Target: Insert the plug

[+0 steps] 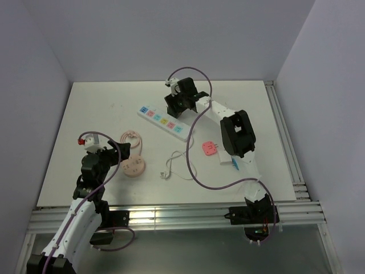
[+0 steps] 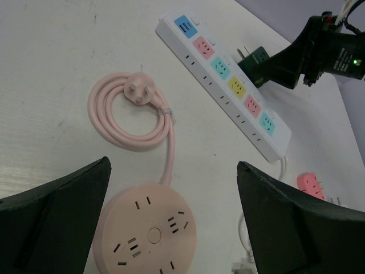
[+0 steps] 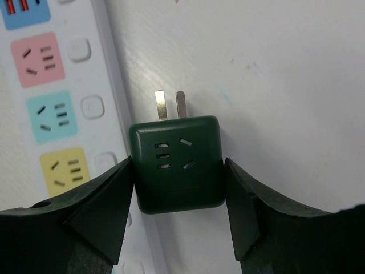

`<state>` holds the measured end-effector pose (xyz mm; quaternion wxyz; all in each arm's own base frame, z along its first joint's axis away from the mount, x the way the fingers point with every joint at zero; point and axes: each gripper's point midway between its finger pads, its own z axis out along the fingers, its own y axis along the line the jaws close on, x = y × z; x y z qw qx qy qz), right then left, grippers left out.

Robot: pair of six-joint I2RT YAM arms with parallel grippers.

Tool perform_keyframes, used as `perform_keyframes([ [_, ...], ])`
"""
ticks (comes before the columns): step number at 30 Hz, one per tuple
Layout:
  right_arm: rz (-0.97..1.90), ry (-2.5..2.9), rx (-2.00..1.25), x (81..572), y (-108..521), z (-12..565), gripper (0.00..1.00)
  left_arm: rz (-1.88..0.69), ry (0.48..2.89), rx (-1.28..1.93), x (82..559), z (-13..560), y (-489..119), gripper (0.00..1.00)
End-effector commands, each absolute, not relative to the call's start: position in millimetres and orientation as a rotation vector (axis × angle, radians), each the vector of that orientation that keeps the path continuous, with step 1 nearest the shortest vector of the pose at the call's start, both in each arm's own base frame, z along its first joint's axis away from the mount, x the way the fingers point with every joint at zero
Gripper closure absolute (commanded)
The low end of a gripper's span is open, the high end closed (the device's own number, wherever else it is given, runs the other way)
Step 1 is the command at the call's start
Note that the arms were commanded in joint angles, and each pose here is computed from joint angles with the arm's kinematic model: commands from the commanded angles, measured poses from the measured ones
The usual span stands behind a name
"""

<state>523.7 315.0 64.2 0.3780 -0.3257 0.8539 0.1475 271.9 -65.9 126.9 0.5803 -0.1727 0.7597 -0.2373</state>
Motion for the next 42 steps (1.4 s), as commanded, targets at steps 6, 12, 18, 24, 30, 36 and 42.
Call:
perform_keyframes([
  [6, 0.363, 2.033, -0.789, 495, 300, 152, 0.67, -0.6, 1.69, -0.319, 277, 160, -75, 0.02],
  [12, 0.309, 1.953, -0.808, 444, 293, 174, 0.67, -0.656, 1.709, -0.298, 278, 162, -85, 0.01],
  [18, 0.419, 1.899, -0.838, 389, 293, 189, 0.66, -0.885, 1.743, -0.321, 281, 184, -115, 0.0],
  [24, 0.29, 1.79, -0.771, 354, 279, 192, 0.65, -0.929, 1.689, -0.377, 285, 211, -114, 0.01],
  [30, 0.283, 1.692, -0.738, 326, 294, 192, 0.68, -1.092, 1.659, -0.374, 281, 240, -131, 0.01],
  [36, 0.322, 1.621, -0.732, 300, 305, 201, 0.69, -1.209, 1.787, -0.362, 285, 240, -152, 0.01],
  [42, 0.342, 1.639, -0.767, 289, 312, 197, 0.69, -1.271, 1.898, -0.303, 290, 222, -170, 0.01],
])
